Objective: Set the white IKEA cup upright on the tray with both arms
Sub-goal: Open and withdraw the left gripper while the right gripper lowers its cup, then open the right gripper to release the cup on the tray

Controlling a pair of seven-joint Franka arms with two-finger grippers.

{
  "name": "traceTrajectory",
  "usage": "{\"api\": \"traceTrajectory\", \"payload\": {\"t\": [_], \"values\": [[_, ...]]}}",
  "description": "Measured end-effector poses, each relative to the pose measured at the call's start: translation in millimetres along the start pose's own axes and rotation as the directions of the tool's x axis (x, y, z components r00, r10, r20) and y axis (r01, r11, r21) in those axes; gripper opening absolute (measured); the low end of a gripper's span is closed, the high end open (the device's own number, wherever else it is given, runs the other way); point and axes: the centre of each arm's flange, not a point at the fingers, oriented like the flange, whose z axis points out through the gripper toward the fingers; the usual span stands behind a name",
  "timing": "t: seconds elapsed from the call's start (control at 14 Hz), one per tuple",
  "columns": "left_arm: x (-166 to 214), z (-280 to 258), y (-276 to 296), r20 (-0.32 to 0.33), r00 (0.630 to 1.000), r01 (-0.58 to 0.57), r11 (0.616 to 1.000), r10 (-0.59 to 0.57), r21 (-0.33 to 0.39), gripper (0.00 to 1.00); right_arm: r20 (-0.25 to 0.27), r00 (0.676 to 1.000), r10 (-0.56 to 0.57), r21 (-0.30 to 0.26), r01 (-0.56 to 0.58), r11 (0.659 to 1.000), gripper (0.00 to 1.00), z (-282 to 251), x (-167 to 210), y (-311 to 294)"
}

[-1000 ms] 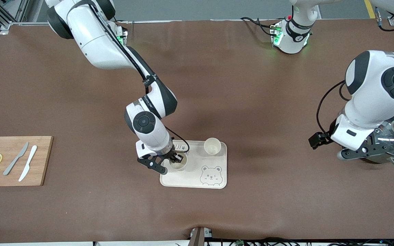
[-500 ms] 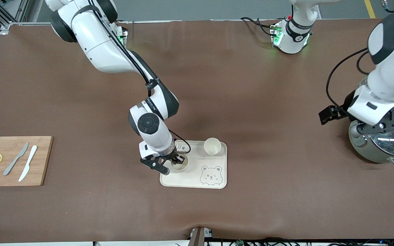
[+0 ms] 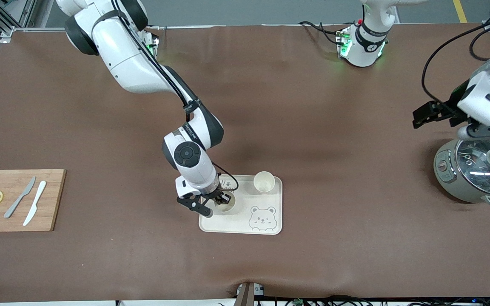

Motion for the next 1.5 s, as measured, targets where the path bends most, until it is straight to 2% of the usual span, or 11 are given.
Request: {"api": "traceTrajectory", "payload": {"t": [0.36,0.64,0.71,0.93,1.0,1.07,1.43,1.5], "values": [[-25.6,-24.0,-10.1,-0.035,0.999,-0.040,0.999,0.039,-0.019,1.00,-0.011,1.000,-0.007,-0.003,0.007,1.000,0.04,2.7,-2.0,-0.6],[-21.9,-27.6,-20.5,-0.086,0.996,-0.030,0.999,0.028,-0.023,1.00,-0.012,1.000,-0.009,-0.006,0.009,1.000,0.05,4.1,-3.3,-0.9],[-19.6,-26.6,-24.7,-0.097,0.995,-0.026,0.999,0.024,-0.024,1.00,-0.014,1.000,-0.008,-0.006,0.008,1.000,0.11,4.0,-2.8,-0.6],[-13.6,-27.8,-42.1,-0.118,0.993,-0.026,0.999,0.023,-0.025,1.00,-0.016,1.000,-0.007,-0.006,0.007,1.000,0.41,3.9,-1.5,0.0],[-11.0,-30.5,-44.9,-0.124,0.992,-0.029,0.999,0.026,-0.025,1.00,-0.017,1.000,-0.007,-0.006,0.006,1.000,0.41,3.9,-1.1,0.2],[-7.5,-33.0,-45.3,-0.126,0.992,-0.032,0.999,0.029,-0.025,1.00,-0.018,1.000,-0.006,-0.007,0.006,1.000,0.47,3.9,-0.6,0.5],[10.6,-35.0,-40.3,-0.124,0.992,-0.040,0.999,0.037,-0.026,1.00,-0.032,0.999,-0.016,-0.009,0.016,1.000,0.96,2.8,1.4,0.6],[12.9,-35.9,-40.0,-0.126,0.991,-0.041,0.999,0.037,-0.026,1.00,-0.036,0.999,-0.018,-0.007,0.017,1.000,1.00,1.2,2.4,-0.2]]}}
